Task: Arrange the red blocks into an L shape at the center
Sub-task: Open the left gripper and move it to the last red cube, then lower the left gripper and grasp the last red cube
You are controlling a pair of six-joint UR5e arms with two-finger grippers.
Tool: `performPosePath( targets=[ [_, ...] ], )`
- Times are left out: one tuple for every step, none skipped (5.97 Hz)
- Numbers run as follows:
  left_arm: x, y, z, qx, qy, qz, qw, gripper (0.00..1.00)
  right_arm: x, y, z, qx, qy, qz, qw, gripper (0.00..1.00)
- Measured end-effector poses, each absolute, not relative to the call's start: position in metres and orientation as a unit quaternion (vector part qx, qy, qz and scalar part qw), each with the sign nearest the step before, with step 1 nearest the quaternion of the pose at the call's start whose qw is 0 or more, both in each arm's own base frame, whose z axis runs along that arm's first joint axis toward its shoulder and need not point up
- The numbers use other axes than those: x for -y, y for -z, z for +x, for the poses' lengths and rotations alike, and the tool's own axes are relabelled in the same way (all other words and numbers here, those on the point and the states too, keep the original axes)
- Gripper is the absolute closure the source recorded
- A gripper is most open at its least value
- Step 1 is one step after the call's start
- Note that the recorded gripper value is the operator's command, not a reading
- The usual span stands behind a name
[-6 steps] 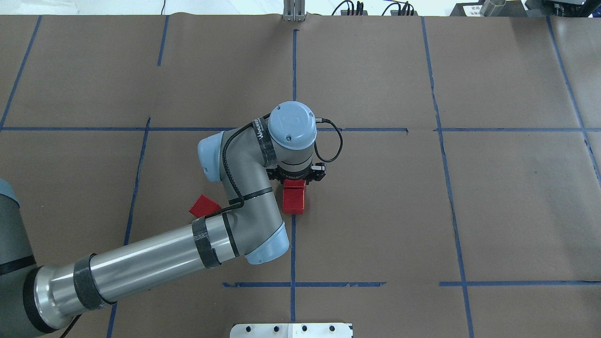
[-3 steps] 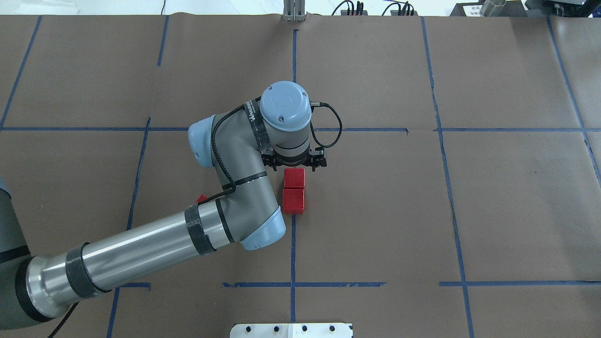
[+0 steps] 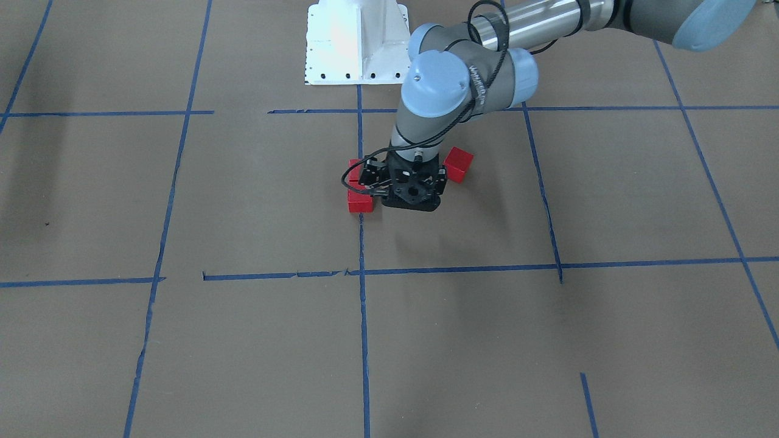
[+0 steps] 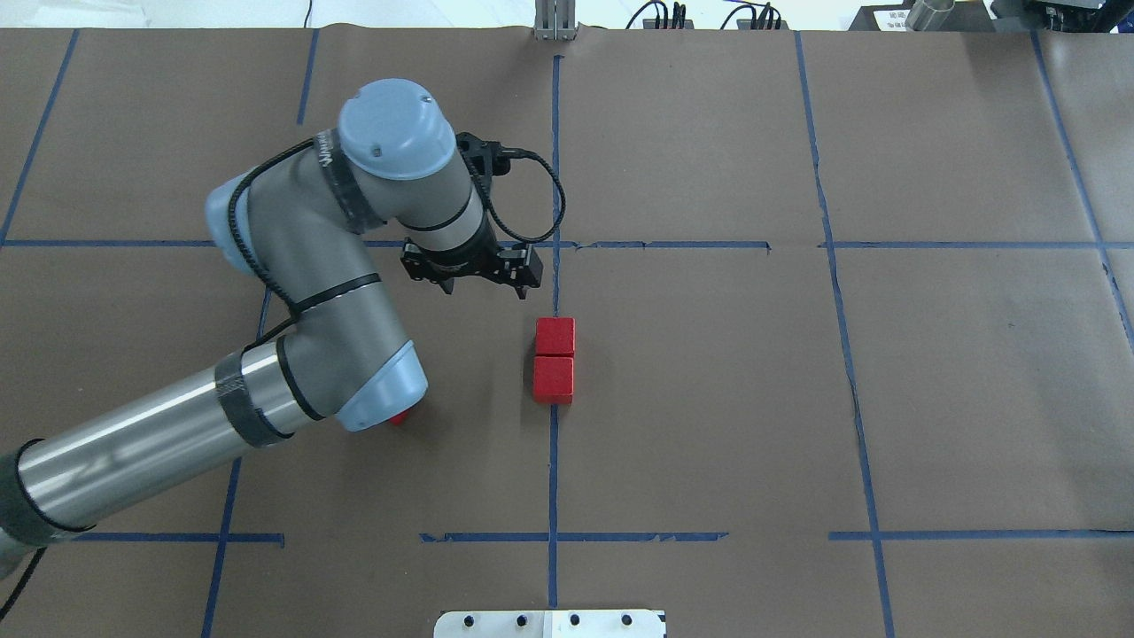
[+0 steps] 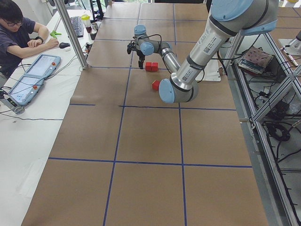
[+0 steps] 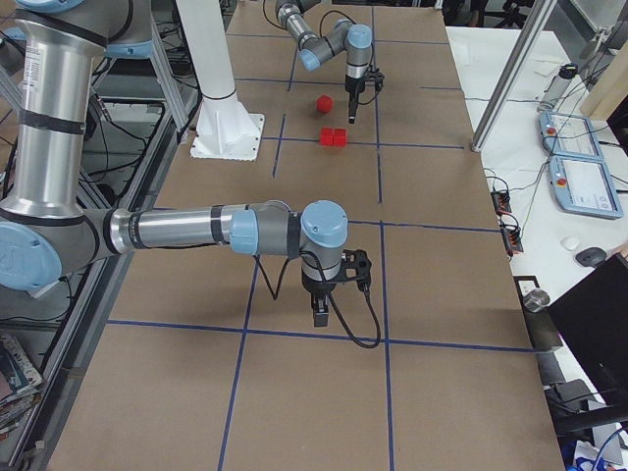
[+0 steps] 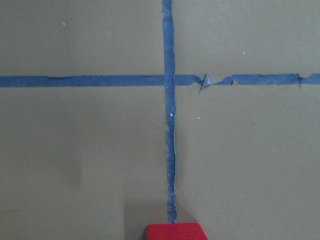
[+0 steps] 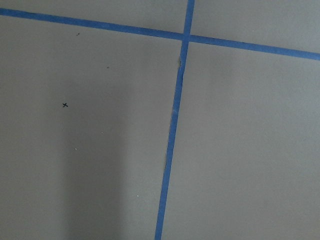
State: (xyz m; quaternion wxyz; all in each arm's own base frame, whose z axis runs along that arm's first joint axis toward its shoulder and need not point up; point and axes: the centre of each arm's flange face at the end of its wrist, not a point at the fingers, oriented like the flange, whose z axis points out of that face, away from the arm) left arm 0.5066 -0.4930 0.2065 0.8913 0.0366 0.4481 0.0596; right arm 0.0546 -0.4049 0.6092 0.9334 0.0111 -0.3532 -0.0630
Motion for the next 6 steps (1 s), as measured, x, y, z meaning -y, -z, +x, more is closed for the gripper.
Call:
performPosePath(
  targets=[
    [0.482,-0.235,0.477,-0.446,-0.078,0.045,0.89,0.0,0.405,-0.609,0.055,0.353,0.063,0.011,0.933,0.0],
    [0.467,-0.256,0.458,-0.442,-0.095,0.055,0.89,0.0,0.405,-0.609,0.054,0.353,0.063,0.011,0.933,0.0],
    [0.454,-0.269,0.449,-0.433,-0.102,0.069,0.893,0.0,0.405,-0.609,0.054,0.354,0.063,0.011,0.933,0.0],
    [0.439,-0.276,0.459,-0.418,-0.107,0.086,0.898,0.0,0.405,-0.609,0.054,0.354,0.063,0.011,0.933,0.0],
    [0.423,-0.279,0.474,-0.407,-0.115,0.095,0.901,0.0,0.405,-0.609,0.054,0.354,0.063,0.011,0.933,0.0],
    [0.41,-0.286,0.484,-0.4,-0.123,0.095,0.903,0.0,0.405,-0.61,0.054,0.354,0.063,0.01,0.933,0.0]
  ],
)
